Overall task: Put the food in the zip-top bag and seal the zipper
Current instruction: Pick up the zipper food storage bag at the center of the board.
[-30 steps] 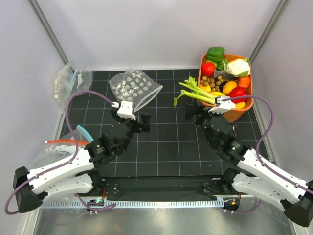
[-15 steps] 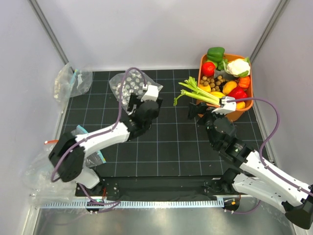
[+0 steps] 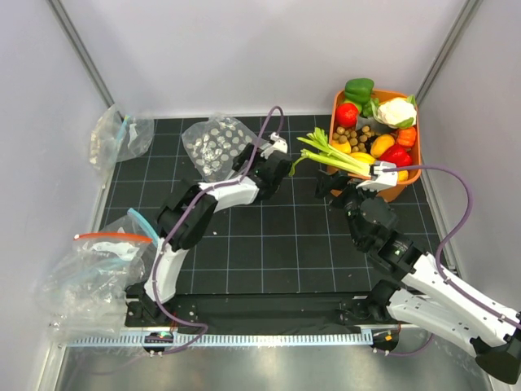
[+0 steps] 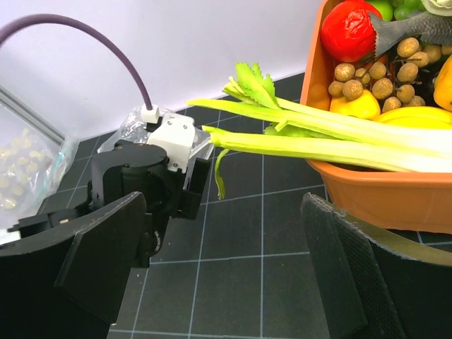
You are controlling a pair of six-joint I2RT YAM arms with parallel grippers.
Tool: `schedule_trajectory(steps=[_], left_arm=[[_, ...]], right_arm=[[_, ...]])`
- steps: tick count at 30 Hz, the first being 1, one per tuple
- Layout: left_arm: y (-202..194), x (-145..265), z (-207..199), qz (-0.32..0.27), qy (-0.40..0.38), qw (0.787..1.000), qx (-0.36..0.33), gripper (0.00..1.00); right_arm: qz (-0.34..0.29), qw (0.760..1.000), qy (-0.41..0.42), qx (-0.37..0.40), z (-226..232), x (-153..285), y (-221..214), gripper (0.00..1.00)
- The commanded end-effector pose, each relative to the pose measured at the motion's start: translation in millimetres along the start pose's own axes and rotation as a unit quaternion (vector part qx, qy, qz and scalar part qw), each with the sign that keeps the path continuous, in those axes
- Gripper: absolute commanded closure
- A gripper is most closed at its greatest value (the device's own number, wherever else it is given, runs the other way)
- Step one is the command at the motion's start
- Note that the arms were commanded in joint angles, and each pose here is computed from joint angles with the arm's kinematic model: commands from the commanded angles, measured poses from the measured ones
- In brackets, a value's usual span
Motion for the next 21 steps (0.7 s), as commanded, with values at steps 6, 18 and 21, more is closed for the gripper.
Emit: schedule_trajectory(steps=[6,18,21], left_arm=[[-5.3,-43.9,19.2,0.022,0.065,0.996,-0.051,0.10],[-14.1,-64.3,38.5,0.042,0.110,0.992,-0.045,0.94],[-4.3,-55.1,41.1,0.035,0.113,0.993,0.003,1.00]], right_arm=[[-0.020,1.000,-0.002,-0.019,-0.5,1.3,11.4,0.00],[-0.017,1.000,0.003,-0.018,2.4,-0.3,10.0,0.00],[-0.017,1.000,0.004,-0.017,2.6,0.1,10.0,0.00]])
Point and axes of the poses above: each gripper's point midway between its finger pads, its own x axis back along the fingers, its own z axis along the line the jaws close on, y = z × x, the point moved 2 cm from there along x, back along the fingers, and after that the axes turned 12 degrees about x, right-handed, at the moved point
